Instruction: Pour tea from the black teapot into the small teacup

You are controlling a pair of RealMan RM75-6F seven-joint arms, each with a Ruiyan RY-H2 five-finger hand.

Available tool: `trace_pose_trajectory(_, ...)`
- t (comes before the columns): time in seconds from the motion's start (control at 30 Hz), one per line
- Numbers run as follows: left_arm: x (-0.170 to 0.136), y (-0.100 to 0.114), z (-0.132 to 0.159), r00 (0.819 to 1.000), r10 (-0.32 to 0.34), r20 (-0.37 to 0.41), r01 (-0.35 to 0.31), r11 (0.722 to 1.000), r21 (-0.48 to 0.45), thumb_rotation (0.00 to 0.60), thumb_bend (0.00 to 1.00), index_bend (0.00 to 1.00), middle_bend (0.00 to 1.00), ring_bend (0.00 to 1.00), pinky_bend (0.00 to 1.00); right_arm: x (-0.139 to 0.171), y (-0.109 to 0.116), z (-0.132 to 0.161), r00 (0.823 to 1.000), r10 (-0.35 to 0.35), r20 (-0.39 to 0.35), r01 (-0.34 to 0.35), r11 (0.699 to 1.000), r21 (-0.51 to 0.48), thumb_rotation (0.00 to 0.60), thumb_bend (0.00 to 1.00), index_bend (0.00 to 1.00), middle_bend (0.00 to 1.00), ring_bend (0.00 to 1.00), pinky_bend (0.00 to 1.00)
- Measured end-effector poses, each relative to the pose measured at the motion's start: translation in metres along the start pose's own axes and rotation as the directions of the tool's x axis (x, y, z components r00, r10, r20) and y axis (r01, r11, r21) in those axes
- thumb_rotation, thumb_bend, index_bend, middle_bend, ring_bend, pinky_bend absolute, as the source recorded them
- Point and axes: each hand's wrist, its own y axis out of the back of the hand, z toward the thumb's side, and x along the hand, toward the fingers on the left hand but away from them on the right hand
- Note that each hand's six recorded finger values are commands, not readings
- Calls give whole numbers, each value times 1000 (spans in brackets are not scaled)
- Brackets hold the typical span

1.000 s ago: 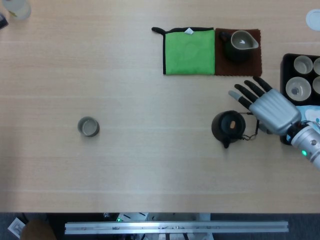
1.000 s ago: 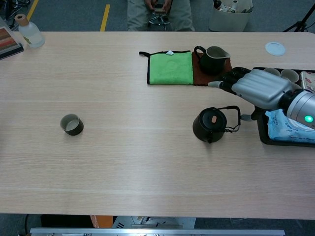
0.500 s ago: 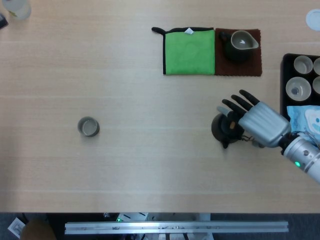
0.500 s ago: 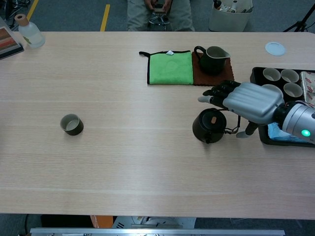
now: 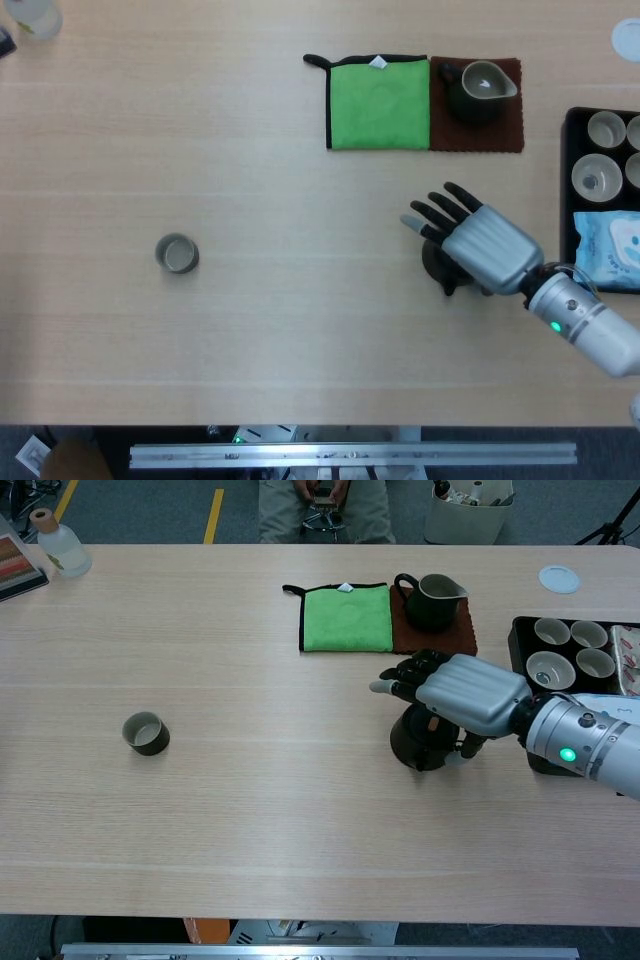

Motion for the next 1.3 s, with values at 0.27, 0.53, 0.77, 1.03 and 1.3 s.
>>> trace_pose_trajectory(0.27, -1, 2, -2, 1000, 3, -3, -3, 1000, -2, 600, 245, 322, 276, 231, 218, -16, 2, 10, 1000, -17, 16, 17, 1000, -10, 600, 0, 0, 69, 0, 3)
trace_pose_trajectory(0.53, -4, 3, -7, 1000, 4, -16, -4, 1000, -2, 600, 245, 323, 276, 231, 219, -14, 1, 16, 1000, -3, 3, 3, 1000, -19, 600, 0, 0, 70, 0, 3)
trace_pose_trajectory(0.77, -5, 2, -6, 1000, -2, -15, 2, 1000, -1, 600, 245, 322, 276, 231, 218, -1, -6, 10, 1000, 31, 1, -31, 999, 11, 600, 0, 0, 70, 0, 3)
trace_pose_trajectory(1.03, -6, 1, -6, 1000, -5, -16, 5, 1000, -3, 600, 245, 323, 276, 231, 219, -10, -13, 1, 999, 47, 25, -48, 998, 30, 600, 0, 0, 70, 0, 3)
trace_pose_trajectory(1.3, -7, 2, -9, 1000, -5, -25, 5, 1000, -4, 600, 245, 322, 276, 231, 218, -32, -14, 7, 999, 35, 34, -36, 999, 20, 600, 0, 0, 71, 0, 3)
